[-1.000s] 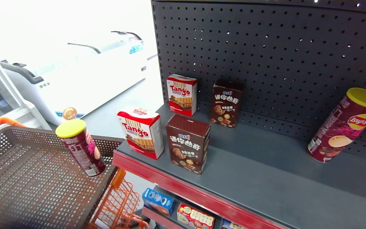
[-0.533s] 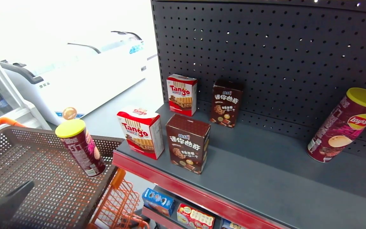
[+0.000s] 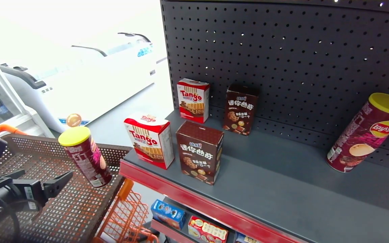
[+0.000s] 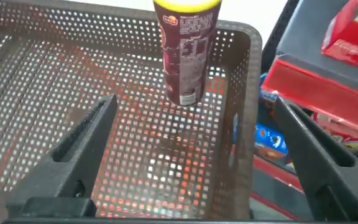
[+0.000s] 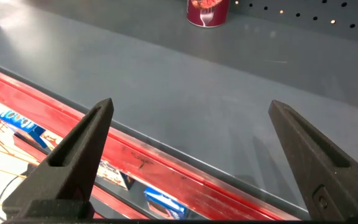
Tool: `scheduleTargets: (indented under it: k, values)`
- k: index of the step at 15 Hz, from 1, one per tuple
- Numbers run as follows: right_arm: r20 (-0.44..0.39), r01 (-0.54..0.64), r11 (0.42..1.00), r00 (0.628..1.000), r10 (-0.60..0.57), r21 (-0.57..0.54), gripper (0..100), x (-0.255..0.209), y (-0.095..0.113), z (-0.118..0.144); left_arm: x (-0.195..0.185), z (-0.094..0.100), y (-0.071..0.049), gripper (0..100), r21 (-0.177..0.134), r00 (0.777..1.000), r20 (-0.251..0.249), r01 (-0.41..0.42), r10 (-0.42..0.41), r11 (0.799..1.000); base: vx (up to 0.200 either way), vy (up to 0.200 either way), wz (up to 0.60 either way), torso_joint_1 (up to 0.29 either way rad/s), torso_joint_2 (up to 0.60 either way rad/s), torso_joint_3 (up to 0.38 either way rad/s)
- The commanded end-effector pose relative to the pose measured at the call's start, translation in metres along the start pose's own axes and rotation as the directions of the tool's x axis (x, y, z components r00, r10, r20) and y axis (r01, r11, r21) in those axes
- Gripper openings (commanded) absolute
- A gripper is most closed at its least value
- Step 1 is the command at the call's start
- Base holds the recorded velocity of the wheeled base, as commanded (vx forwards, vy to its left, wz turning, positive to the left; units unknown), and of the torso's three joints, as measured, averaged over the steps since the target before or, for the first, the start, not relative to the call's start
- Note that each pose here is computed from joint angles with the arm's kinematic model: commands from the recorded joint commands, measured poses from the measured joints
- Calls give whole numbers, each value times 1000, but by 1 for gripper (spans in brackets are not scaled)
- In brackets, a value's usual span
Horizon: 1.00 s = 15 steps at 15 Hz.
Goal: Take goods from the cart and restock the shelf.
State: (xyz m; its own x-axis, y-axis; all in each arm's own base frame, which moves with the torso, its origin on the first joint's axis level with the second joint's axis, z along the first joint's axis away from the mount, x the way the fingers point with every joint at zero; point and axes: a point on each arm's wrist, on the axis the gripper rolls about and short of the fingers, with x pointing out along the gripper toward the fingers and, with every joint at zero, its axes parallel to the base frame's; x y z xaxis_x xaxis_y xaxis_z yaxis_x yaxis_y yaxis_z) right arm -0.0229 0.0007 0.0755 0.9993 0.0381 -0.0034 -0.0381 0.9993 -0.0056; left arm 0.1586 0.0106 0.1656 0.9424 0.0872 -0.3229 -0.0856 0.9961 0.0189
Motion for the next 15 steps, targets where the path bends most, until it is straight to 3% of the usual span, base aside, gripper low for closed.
scheduleTargets:
  k: [1, 10, 15]
  values:
    - [0, 0, 1000, 1000, 0, 0, 100, 0, 0, 0, 31, -9, 5, 100, 22, 998, -70, 7, -5, 1000, 0, 0, 0, 0, 0, 0]
    - [0, 0, 1000, 1000, 0, 0, 100, 0, 0, 0, 108, -18, 7, 100, 41, 1000, 10, 19, -19, 999, 0, 0, 0, 0, 0, 0]
    - [0, 0, 1000, 1000, 0, 0, 100, 0, 0, 0, 151, -22, 10, 100, 43, 996, 94, 4, -8, 999, 0, 0, 0, 0, 0, 0]
